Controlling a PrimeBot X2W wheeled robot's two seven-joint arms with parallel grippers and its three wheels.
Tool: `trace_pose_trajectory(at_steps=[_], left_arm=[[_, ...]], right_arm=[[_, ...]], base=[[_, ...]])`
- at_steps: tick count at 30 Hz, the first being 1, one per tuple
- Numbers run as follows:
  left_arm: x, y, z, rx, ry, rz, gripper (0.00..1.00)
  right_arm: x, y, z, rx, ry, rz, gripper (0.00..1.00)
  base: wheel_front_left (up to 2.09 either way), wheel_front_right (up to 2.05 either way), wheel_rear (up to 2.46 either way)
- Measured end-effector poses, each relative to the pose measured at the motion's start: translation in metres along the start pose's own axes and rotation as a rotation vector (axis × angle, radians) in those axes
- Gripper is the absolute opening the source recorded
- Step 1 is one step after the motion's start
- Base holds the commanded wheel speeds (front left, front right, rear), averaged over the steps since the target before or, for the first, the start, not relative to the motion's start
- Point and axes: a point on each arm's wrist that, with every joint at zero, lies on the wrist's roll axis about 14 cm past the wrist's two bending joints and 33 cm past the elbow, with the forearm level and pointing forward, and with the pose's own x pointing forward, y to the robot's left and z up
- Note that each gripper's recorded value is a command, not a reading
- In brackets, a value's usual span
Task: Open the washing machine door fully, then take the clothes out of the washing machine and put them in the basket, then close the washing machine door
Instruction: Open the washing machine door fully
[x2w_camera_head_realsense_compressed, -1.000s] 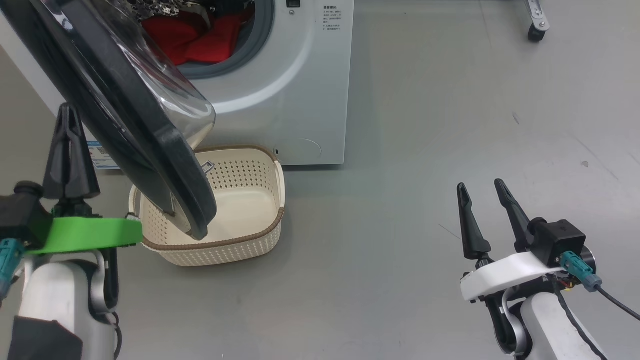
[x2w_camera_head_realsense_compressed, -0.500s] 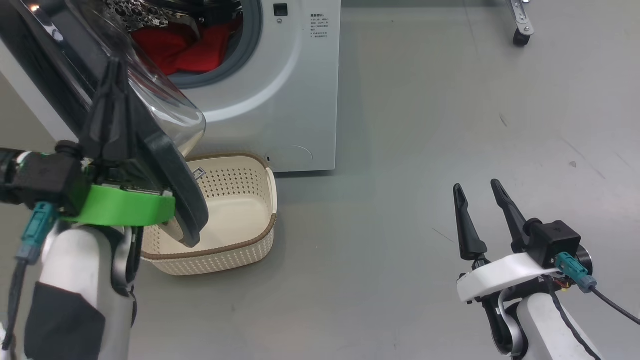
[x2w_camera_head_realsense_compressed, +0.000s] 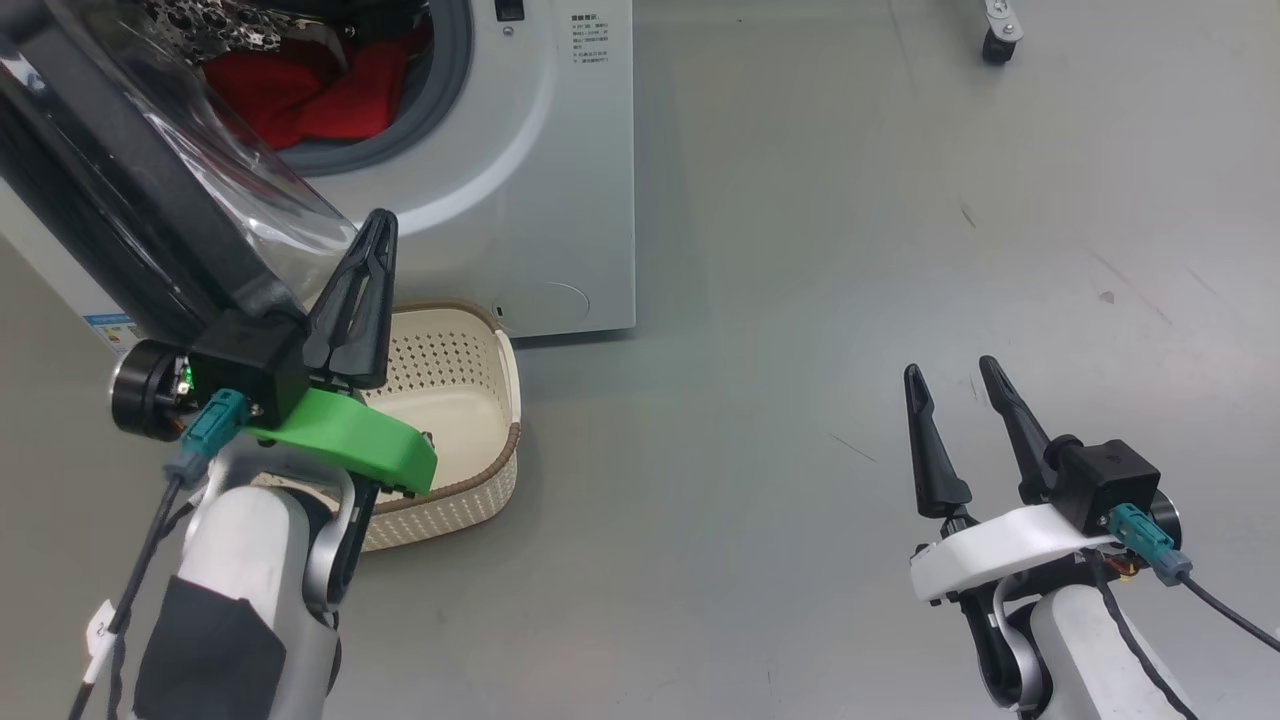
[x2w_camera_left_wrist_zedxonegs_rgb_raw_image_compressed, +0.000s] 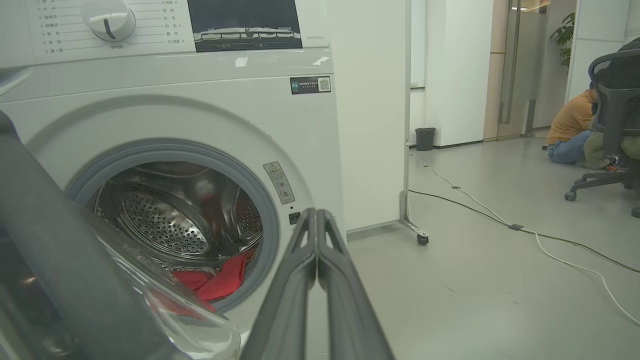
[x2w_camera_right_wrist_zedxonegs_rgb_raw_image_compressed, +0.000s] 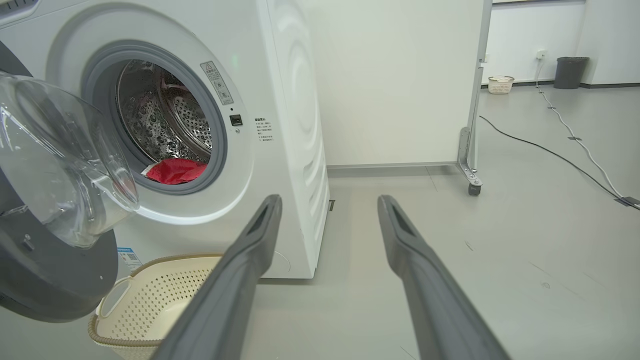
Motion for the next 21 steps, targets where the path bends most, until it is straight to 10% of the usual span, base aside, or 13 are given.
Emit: trace_pose_trajectory(at_steps=[21], left_arm=[[-0.026, 0.027, -0.096, -0.106, 0.316, 0.15, 0.0]], right_arm=[[-0.002, -0.015, -0.002, 0.008, 0.002, -0.049, 1.0]], base=[[0.0, 0.0, 0.0]])
